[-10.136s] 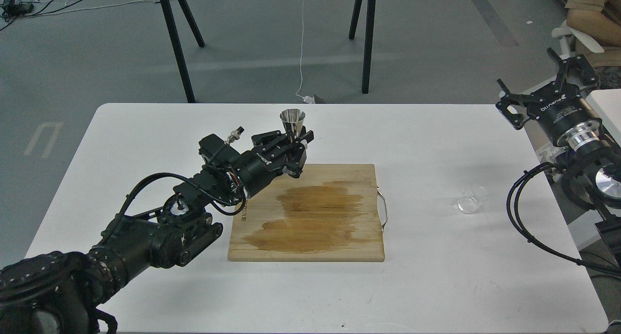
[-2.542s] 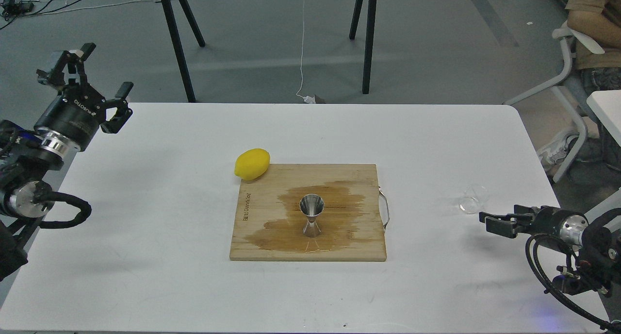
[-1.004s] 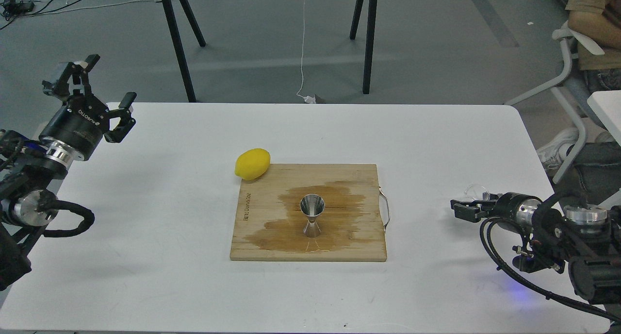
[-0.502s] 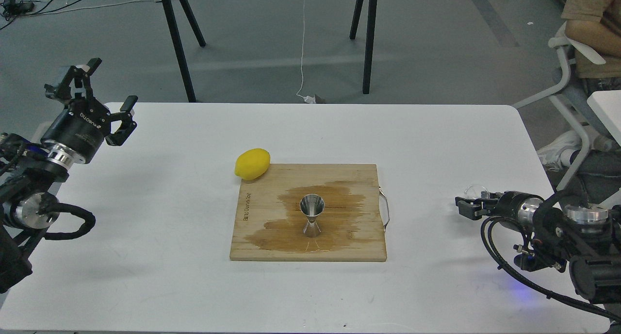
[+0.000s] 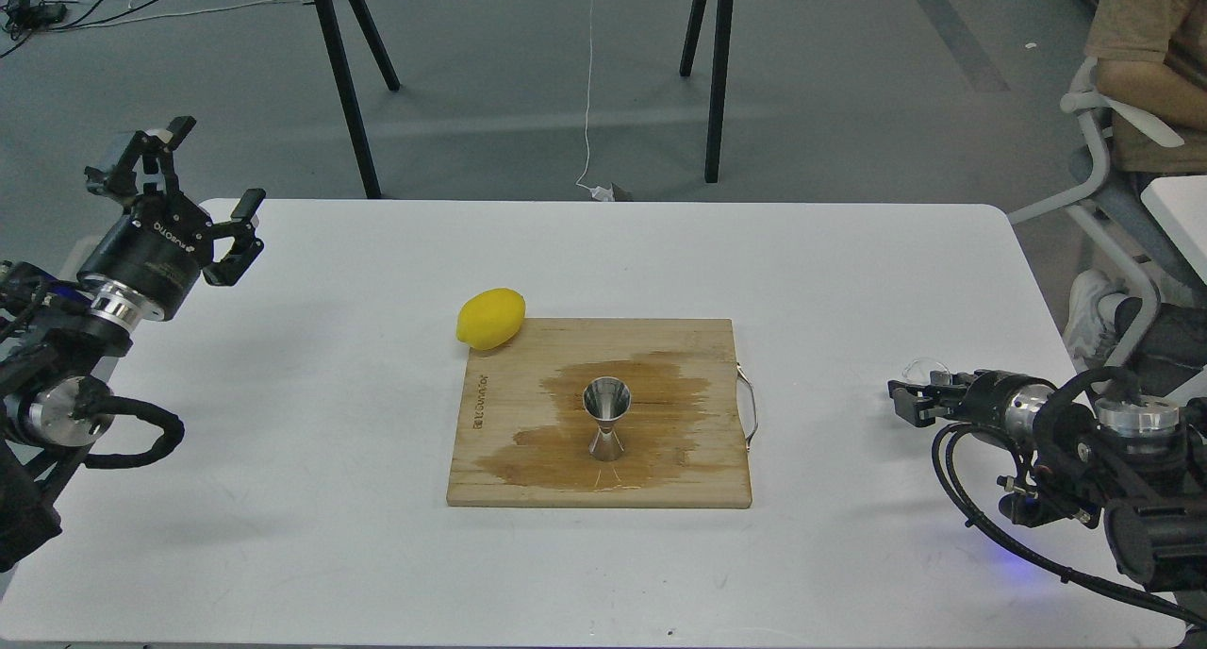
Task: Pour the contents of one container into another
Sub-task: 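Lower the right gripper to the clear glass and grasp it, then lift the clear glass and carry it above the jigger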
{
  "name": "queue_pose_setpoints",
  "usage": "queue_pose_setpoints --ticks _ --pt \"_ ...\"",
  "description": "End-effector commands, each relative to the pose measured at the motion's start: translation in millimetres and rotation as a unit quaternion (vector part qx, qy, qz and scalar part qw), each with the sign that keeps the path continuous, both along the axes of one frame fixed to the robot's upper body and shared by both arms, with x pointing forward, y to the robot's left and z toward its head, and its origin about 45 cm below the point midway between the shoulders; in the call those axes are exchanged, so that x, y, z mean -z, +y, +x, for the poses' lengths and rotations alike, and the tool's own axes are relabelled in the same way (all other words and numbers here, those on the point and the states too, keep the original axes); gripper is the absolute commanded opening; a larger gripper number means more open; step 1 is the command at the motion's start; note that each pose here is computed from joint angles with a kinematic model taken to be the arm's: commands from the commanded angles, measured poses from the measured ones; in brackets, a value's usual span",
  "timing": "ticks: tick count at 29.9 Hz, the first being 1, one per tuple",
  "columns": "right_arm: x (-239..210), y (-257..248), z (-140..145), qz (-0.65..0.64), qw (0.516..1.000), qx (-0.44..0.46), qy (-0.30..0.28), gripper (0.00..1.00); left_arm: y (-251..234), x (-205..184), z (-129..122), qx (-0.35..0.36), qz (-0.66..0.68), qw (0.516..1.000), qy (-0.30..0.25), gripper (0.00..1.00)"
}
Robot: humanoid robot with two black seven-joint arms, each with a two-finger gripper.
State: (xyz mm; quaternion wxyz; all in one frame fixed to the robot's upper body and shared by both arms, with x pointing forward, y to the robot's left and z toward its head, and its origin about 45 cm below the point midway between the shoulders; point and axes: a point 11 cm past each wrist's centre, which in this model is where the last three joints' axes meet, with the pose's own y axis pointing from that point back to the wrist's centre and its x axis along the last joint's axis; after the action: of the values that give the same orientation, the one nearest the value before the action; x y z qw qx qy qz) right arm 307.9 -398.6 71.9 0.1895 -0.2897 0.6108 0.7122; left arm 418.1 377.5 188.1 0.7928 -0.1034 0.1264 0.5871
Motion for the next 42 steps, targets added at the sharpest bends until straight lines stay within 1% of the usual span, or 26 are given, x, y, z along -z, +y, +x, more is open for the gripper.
queue_pose_setpoints --ticks 1,10,19,25,30,34,38,42 --pt "-0.1 0.4 0.3 -0.001 1.000 -0.002 -0.006 0.48 0.0 0.1 0.0 0.000 0.000 1.000 0.000 1.00" --pt "-0.9 1.2 1.0 -0.013 1.000 -0.012 -0.008 0.44 1.5 2.4 -1.9 -0.001 0.001 1.000 0.003 1.00" --pt "-5.6 6.2 4.9 -0.013 1.000 -0.022 -0.016 0.44 0.7 2.7 -1.8 -0.001 0.000 1.000 0.003 1.00" --pt "-51.3 22.5 42.1 -0.039 0.994 -0.072 -0.072 0.44 0.3 5.3 -3.1 -0.001 -0.001 1.000 0.006 1.00" --pt "-106.3 62.7 80.8 -0.108 0.969 -0.169 -0.142 0.44 -8.4 10.7 -3.5 0.007 -0.004 1.000 0.011 1.00" --pt "-140.1 111.7 99.1 -0.176 0.926 -0.278 -0.186 0.44 -8.1 15.9 -6.9 0.008 -0.001 1.000 0.017 1.00" --pt "-158.6 156.8 99.3 -0.210 0.883 -0.355 -0.223 0.45 -7.6 17.9 -8.3 0.007 -0.001 1.000 0.019 1.00" --pt "-168.3 198.5 80.7 -0.241 0.830 -0.429 -0.263 0.45 -9.9 18.1 -8.0 0.011 0.003 1.000 0.019 1.00"
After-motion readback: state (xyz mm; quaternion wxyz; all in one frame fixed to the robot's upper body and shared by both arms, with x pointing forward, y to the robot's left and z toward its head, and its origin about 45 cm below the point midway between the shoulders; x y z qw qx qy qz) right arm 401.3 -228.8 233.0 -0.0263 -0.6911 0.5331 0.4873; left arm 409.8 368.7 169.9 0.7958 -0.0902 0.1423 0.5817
